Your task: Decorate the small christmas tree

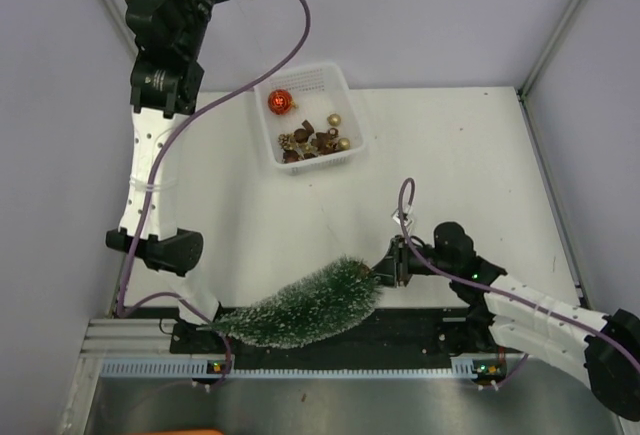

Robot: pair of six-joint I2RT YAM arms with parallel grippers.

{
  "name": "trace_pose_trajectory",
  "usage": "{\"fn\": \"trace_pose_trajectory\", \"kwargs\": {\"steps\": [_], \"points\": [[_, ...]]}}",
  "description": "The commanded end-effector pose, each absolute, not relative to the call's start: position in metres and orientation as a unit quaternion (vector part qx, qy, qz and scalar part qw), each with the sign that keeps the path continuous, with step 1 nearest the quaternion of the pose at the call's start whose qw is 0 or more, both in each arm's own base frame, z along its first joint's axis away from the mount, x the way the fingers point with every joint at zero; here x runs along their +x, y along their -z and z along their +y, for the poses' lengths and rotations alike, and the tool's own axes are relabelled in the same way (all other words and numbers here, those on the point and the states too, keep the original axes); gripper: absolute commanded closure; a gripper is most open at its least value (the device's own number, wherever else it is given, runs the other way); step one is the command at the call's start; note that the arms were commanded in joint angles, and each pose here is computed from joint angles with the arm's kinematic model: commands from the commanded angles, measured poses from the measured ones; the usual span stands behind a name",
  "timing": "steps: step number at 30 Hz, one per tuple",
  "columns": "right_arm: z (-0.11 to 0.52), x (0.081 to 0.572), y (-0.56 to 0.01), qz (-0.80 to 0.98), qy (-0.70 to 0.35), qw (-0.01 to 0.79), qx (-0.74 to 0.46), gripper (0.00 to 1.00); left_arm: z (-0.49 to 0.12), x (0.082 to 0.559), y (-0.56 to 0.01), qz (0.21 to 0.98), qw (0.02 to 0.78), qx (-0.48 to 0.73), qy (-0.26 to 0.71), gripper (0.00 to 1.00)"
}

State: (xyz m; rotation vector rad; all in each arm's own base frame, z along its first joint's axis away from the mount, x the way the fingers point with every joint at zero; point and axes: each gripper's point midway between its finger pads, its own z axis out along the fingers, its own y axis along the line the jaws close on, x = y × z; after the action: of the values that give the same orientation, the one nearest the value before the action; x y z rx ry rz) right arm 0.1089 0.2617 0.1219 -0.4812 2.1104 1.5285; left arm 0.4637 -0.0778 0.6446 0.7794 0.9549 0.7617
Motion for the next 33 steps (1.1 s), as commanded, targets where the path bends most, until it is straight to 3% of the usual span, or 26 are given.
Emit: {"fn": "trace_pose_trajectory", "kwargs": {"steps": [1, 11, 20, 26, 33], "points": [[0.267, 0.087, -0.154, 0.719, -0.614, 0.239, -0.222, 1.0, -0.048, 0.476, -0.645, 0.459, 0.753, 0.302, -0.363, 1.0], [0.27, 0.09, -0.221, 0.683, -0.625, 0.285, -0.249, 1.0, 0.029, 0.498, -0.592, 0.565, 0.702, 0.24, -0.361, 1.0], [0.241, 0.138, -0.29, 0.682, -0.586, 0.409, -0.154, 1.0, 0.053, 0.457, -0.524, 0.617, 0.67, 0.248, -0.331, 1.0], [0.224, 0.156, -0.325, 0.669, -0.599, 0.434, -0.079, 1.0, 0.079, 0.432, -0.497, 0.645, 0.66, 0.221, -0.317, 1.0], [0.216, 0.149, -0.315, 0.66, -0.643, 0.386, -0.054, 1.0, 0.089, 0.424, -0.505, 0.648, 0.661, 0.213, -0.311, 1.0]]}}
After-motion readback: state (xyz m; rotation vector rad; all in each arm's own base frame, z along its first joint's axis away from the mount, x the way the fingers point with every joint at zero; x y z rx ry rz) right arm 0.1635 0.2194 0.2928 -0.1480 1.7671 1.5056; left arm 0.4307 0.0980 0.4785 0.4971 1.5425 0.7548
